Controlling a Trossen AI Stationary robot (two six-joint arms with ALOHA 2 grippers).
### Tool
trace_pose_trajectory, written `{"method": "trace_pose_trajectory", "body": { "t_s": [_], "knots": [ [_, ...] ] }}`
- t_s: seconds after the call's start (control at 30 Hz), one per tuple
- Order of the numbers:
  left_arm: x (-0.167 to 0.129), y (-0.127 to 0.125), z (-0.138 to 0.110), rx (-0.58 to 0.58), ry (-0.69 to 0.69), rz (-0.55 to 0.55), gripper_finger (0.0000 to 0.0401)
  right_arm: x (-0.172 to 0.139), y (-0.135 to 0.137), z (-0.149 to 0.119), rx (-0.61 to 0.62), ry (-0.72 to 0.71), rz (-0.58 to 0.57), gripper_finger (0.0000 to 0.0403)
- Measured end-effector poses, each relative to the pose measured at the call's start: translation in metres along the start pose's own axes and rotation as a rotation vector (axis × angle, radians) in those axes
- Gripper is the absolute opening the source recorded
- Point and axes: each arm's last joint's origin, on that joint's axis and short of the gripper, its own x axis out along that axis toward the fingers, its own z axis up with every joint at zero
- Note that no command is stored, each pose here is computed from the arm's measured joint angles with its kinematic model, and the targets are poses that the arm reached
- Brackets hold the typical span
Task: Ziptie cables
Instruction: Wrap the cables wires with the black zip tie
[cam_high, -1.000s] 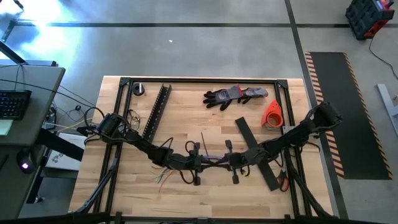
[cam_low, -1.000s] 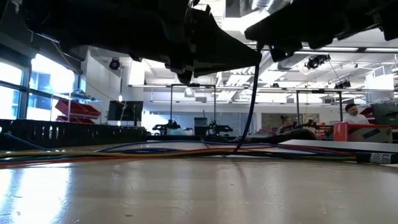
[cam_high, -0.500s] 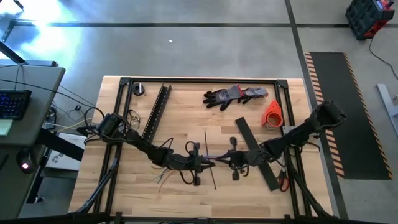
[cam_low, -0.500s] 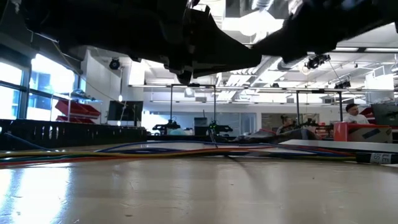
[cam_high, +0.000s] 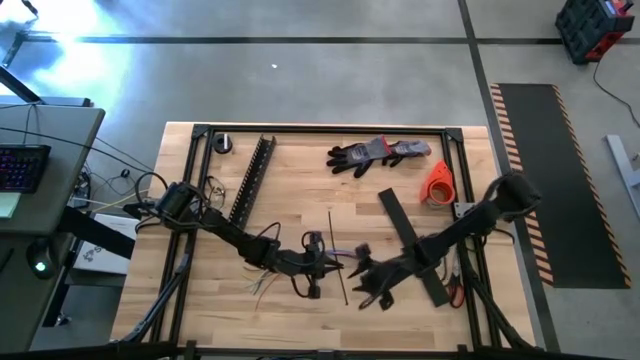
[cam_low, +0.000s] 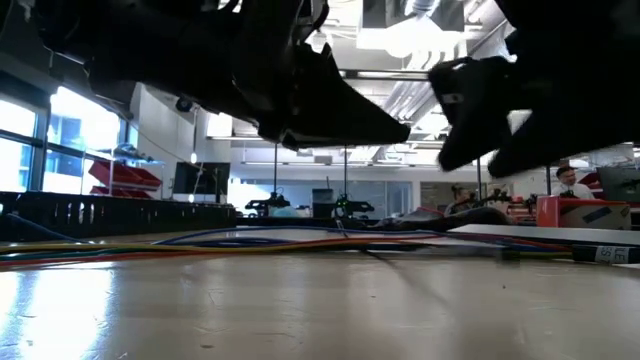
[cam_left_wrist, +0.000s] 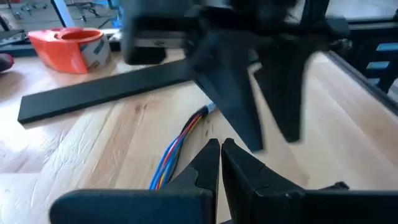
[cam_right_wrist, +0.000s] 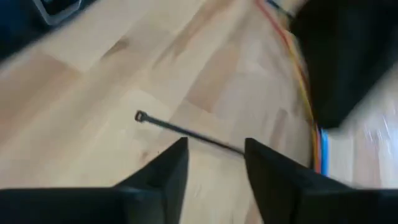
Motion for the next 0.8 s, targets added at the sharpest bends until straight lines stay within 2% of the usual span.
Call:
{"method": "trace_pose_trajectory", "body": {
  "t_s": [0.2, 0.37, 0.47, 0.6, 0.7, 0.8],
  "knots": [
    [-0.008, -0.009, -0.001, -0.007, 0.06, 0.007, 0.0, 0.04, 0.01, 0.006, -0.321, 0.067, 0.031, 0.0203],
    [-0.019, -0.022, -0.006, 0.017, 0.125, 0.063, 0.0, 0.061, 0.007, 0.013, -0.397, 0.099, 0.066, 0.0203],
    [-0.023, -0.027, -0.009, 0.0, 0.135, 0.074, 0.0, 0.069, -0.001, 0.014, -0.387, 0.089, 0.13, 0.0176],
    [-0.025, -0.029, -0.01, -0.014, 0.145, 0.081, 0.0, 0.073, -0.01, 0.012, -0.374, 0.084, 0.183, 0.0102],
    [-0.025, -0.029, -0.01, -0.016, 0.143, 0.084, 0.0, 0.073, -0.011, 0.011, -0.365, 0.09, 0.175, 0.0029],
    [-0.025, -0.029, -0.01, -0.021, 0.145, 0.086, 0.0, 0.074, -0.011, 0.012, -0.288, 0.105, 0.088, 0.0008]
  ]
}}
